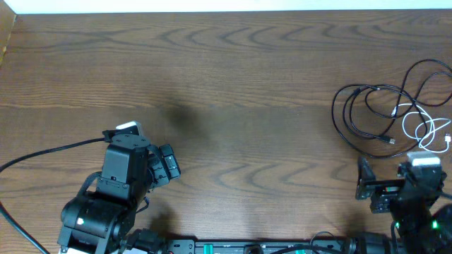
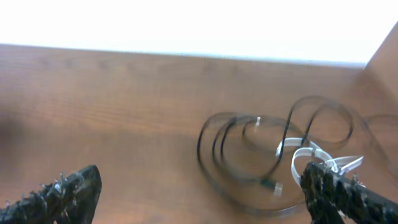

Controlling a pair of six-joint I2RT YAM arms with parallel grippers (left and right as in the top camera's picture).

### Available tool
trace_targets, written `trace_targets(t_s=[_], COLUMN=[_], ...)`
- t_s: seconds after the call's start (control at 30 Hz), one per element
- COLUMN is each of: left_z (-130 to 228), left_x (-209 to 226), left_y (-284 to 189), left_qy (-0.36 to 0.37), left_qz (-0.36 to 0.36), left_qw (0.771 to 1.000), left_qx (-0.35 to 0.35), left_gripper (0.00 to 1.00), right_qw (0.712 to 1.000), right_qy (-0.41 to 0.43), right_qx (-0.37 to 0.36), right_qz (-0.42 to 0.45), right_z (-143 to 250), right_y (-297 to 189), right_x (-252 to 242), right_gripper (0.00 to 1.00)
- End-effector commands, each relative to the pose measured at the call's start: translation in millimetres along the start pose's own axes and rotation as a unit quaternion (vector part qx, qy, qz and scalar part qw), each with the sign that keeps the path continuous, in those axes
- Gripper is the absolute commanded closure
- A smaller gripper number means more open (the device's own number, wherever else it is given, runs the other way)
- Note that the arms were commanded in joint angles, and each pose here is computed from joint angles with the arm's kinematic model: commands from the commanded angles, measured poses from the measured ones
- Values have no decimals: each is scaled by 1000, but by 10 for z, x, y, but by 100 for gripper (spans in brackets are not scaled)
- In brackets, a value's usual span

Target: Untangle cables

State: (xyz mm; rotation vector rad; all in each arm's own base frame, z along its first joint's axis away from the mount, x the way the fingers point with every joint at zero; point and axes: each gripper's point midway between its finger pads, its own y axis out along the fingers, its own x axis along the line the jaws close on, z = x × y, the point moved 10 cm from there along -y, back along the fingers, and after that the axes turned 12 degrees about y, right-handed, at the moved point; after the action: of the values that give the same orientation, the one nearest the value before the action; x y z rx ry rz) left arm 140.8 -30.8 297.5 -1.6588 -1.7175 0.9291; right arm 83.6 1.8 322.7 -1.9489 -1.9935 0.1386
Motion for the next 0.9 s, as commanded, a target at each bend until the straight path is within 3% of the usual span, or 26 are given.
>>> trace_targets(t_s=[0.0,0.4,0.87], left_z=[19,18,19], left_x=[1,2,1], left_y=[22,22,22], left_qy=[-3,-3,-3], left_qz=[-2,-2,-2], left_qw=[1000,1000,1000], left_qx=[5,5,5], left_gripper=[5,5,5], right_qw=[999,984,968], right_qy=[-16,-34,-47], right_qx=[-39,-173,-245], right_qz=[-2,-24,-33], right_z=[50,255,352], right_y=[-22,97,434], right_x=[-5,-44,-99], right_gripper=[1,1,1])
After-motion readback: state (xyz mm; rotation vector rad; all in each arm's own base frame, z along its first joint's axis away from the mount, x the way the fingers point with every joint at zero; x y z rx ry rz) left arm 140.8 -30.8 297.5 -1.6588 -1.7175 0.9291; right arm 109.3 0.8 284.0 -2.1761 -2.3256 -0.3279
